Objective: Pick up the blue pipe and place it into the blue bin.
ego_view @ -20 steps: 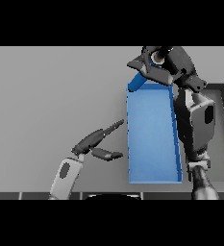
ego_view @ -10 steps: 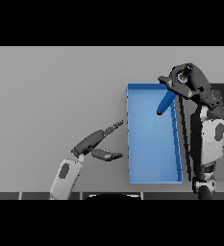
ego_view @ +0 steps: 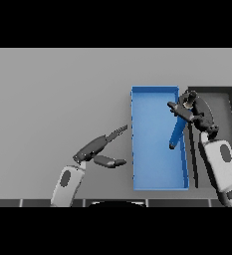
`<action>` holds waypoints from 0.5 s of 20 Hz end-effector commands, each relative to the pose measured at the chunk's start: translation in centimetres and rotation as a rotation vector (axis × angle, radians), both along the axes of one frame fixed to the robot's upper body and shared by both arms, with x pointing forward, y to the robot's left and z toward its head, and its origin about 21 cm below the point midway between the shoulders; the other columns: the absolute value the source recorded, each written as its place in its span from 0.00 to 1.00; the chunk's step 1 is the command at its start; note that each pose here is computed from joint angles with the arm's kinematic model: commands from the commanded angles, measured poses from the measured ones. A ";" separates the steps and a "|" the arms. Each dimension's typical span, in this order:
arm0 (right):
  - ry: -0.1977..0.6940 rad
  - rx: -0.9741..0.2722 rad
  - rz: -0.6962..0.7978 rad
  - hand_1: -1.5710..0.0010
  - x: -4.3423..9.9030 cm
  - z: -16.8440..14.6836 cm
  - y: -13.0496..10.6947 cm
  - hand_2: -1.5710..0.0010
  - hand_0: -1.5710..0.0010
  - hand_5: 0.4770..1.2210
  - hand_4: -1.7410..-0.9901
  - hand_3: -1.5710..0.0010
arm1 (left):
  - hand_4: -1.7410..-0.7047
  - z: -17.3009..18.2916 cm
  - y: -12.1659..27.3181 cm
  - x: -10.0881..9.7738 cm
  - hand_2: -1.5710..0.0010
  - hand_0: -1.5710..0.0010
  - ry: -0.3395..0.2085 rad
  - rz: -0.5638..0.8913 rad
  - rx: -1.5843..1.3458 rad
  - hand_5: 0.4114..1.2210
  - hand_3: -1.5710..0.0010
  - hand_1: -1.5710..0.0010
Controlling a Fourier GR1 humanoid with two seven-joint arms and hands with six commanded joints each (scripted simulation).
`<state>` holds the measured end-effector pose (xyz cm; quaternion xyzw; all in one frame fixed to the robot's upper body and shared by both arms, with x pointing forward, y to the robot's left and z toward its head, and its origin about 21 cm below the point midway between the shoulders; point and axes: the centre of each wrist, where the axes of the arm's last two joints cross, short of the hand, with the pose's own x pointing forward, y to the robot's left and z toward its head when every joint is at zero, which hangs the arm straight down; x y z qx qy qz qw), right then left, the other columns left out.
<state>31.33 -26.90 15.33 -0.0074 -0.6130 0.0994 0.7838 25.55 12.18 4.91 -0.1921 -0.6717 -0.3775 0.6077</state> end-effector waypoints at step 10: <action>0.345 -0.214 -0.055 0.72 -0.6 -2.9 0.9 0.72 0.69 0.95 0.62 0.84 | 0.83 -0.2 0.0 0.0 1.00 1.00 -0.011 0.006 0.012 0.02 1.00 1.00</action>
